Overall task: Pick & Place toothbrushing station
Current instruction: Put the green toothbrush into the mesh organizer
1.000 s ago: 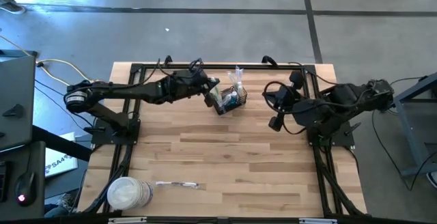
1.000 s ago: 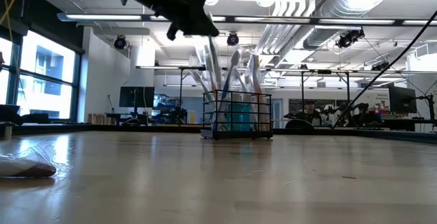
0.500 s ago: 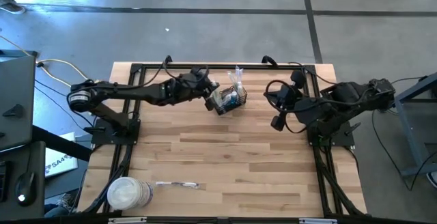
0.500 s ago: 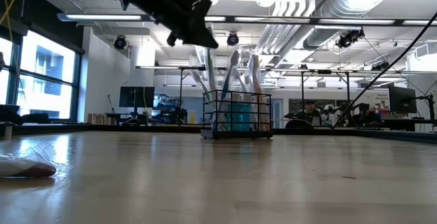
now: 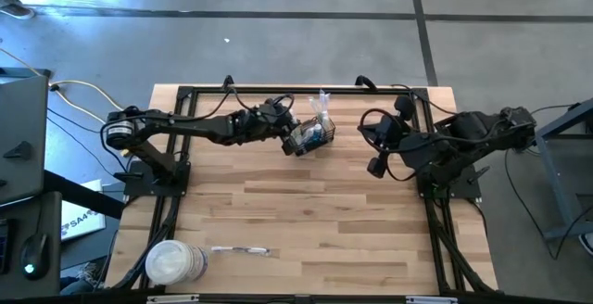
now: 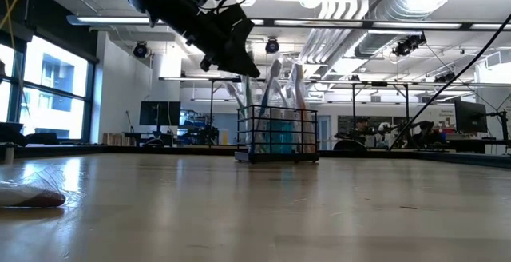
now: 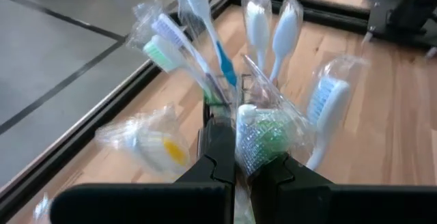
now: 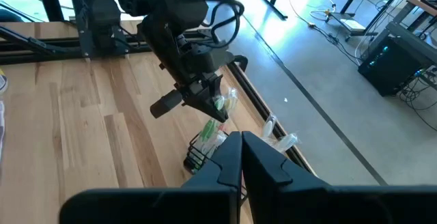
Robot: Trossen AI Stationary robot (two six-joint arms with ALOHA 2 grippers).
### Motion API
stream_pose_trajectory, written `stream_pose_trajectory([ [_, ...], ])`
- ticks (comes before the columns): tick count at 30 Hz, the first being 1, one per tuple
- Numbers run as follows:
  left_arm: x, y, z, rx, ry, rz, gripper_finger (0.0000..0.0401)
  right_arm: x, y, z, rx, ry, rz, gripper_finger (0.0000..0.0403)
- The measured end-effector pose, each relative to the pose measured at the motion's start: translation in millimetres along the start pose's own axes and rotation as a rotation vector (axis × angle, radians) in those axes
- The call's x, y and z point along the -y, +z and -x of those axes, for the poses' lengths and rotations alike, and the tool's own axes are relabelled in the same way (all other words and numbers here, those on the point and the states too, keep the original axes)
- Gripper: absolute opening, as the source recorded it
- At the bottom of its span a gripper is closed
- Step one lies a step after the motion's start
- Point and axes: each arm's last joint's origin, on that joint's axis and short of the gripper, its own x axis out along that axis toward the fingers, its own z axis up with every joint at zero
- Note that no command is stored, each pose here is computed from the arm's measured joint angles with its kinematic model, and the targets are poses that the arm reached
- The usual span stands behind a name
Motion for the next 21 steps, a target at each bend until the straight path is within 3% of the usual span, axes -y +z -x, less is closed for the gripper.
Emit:
stream_pose_trajectory([
  [11,0,-7,-1,0.021,-0.033,-0.046,0.001,0,-1,0,-0.006,0.002,0.013,0.0003],
  [21,1,-18,-11,-0.041,-0.039,-0.034,0.0022,0,-1,0,-0.007,0.004,0.018,0.0002],
])
